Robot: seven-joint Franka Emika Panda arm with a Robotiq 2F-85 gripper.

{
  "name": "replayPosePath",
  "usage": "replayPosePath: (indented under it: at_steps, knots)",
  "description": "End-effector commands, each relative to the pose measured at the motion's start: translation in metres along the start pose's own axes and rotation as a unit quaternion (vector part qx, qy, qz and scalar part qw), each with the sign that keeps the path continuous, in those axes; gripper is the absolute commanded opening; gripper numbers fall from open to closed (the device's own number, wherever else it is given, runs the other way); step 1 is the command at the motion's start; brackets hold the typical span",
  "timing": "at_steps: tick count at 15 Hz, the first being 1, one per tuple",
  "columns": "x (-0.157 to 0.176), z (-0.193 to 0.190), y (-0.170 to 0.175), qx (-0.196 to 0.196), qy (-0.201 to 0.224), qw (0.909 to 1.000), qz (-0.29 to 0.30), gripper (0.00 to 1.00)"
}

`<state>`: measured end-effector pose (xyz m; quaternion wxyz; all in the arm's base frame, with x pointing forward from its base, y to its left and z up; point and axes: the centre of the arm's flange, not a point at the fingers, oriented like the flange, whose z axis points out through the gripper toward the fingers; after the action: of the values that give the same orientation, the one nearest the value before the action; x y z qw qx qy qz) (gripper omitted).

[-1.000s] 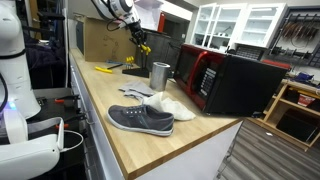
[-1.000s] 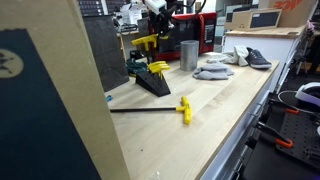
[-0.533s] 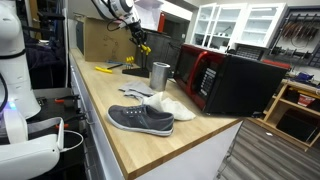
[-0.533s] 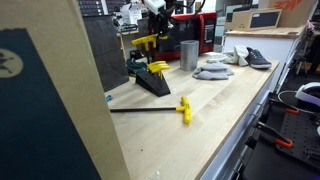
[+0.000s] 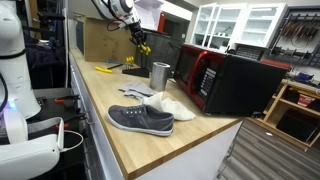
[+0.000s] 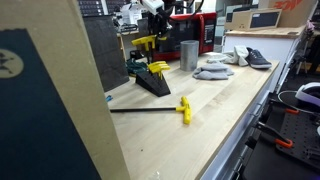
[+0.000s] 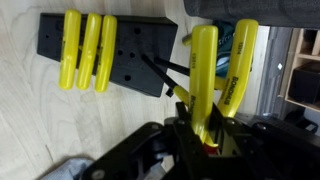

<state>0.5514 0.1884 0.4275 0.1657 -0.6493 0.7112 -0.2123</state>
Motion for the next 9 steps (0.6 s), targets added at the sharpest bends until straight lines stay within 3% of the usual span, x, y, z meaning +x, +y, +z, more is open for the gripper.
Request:
replayPosePath:
  at_steps: [1, 9]
  knots:
    - [-0.0081, -0.0003, -0.0044, 0.020, -0.016, 0.9986, 0.046, 0.06]
    - [0.0010, 0.0016, -0.0094, 0.028, -0.005, 0.9963, 0.081, 0.06]
